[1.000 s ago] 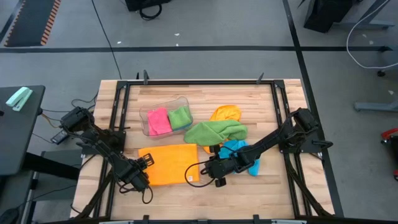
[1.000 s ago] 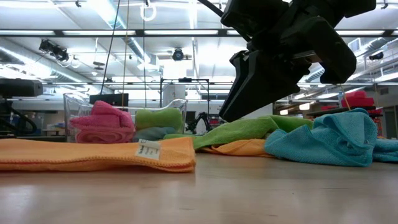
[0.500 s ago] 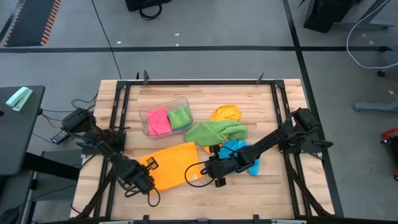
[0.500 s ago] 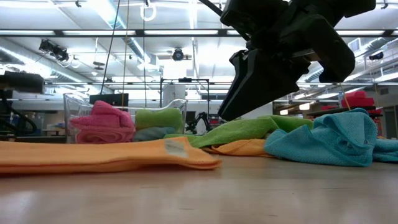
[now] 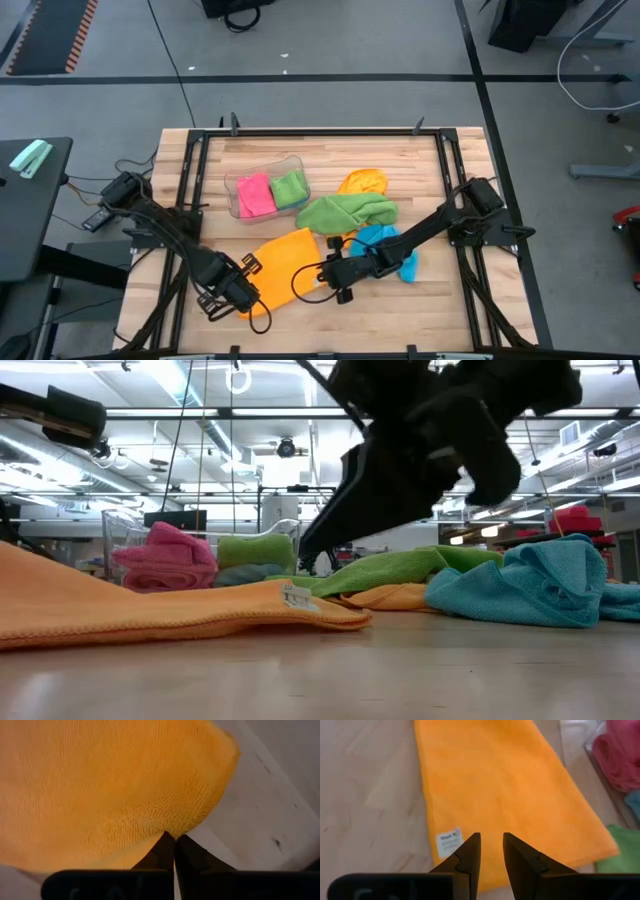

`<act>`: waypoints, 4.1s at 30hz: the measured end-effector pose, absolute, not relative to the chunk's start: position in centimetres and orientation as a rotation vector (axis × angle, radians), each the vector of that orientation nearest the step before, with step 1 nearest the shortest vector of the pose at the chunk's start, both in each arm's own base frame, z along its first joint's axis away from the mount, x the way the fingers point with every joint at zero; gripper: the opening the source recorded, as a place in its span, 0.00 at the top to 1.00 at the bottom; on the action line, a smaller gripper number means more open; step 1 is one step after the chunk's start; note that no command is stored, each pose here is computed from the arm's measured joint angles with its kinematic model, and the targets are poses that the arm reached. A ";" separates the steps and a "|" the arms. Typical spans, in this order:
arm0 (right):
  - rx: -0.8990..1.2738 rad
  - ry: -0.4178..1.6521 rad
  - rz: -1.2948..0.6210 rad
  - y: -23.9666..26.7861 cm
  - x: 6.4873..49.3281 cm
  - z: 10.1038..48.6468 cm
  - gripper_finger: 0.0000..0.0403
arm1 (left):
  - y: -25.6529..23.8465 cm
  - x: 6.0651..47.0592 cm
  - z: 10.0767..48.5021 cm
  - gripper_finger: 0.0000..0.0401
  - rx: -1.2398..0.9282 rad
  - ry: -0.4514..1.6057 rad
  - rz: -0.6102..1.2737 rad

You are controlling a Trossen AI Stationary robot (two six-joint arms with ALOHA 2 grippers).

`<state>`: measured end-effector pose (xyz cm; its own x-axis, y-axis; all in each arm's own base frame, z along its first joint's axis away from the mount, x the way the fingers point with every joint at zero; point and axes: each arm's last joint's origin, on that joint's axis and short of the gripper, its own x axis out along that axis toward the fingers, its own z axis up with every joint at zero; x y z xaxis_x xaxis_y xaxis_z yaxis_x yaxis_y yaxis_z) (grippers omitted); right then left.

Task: Fold microfiber towels
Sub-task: Fold the bottom yellow microfiber towel

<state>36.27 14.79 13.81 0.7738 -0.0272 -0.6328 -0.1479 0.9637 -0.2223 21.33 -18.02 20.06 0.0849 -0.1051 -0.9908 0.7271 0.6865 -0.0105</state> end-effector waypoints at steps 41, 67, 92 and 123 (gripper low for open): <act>-0.201 0.648 0.097 14.8 36.9 13.3 0.77 | -13.2 27.2 19.1 0.94 0.600 1.223 -0.564; -0.223 0.666 0.089 14.2 37.1 13.2 0.77 | -12.3 30.1 16.6 0.97 0.724 1.222 -0.626; -0.227 0.670 0.089 14.2 37.0 13.1 0.77 | -12.2 30.2 20.5 0.63 0.390 1.431 -0.344; -0.229 0.669 0.091 14.2 37.0 13.1 0.77 | -20.4 23.9 18.1 0.47 0.449 1.382 -0.199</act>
